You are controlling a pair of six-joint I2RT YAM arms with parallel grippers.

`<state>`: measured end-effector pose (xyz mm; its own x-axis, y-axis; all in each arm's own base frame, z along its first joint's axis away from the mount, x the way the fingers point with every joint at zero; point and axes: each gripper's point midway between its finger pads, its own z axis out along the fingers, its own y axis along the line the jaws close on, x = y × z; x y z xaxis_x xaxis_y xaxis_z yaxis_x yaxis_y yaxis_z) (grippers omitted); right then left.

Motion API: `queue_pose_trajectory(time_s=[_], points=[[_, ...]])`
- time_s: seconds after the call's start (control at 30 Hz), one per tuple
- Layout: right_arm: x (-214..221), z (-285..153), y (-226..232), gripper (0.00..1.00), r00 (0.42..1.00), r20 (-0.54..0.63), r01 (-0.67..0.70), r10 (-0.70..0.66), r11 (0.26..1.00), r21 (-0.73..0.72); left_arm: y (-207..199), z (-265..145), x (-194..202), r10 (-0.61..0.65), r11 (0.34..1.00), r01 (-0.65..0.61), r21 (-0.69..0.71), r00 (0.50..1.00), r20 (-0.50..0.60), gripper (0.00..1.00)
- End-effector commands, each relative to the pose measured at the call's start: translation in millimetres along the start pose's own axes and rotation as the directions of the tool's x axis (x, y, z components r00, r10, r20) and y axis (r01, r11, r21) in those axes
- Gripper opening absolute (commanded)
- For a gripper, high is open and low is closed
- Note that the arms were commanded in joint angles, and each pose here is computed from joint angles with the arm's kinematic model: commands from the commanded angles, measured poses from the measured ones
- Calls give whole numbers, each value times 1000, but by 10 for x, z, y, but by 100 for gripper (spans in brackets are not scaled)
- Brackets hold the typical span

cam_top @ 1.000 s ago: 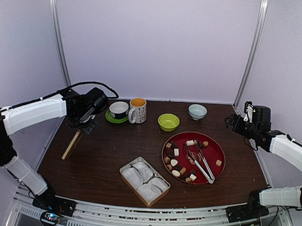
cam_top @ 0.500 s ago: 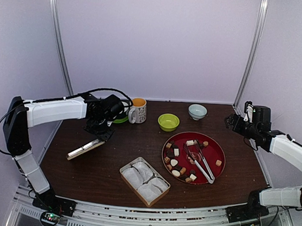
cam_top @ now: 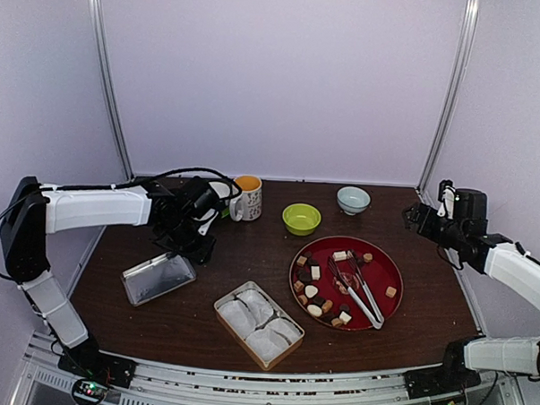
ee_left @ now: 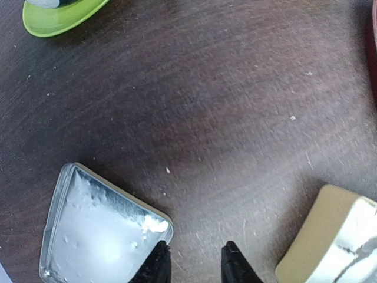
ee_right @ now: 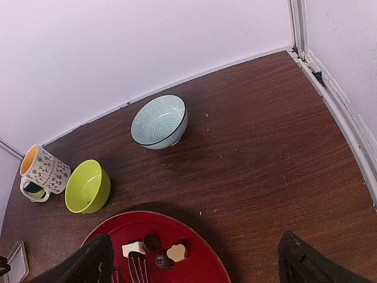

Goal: Pack the chocolate

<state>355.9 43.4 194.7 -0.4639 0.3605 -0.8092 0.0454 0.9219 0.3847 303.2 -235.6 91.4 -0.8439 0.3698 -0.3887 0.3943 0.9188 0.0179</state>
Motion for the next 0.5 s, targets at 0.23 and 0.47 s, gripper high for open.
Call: queue_pose_trajectory(time_s=[0.23, 0.47], points=[[301, 44, 481, 96, 981, -144, 105, -130, 980, -170, -285, -747, 52, -47, 960, -3, 281, 984, 169, 37], [832, -12, 1118, 95, 917, -255, 222, -308, 923, -315, -706, -972, 559, -142, 835, 99, 542, 989, 39, 37]])
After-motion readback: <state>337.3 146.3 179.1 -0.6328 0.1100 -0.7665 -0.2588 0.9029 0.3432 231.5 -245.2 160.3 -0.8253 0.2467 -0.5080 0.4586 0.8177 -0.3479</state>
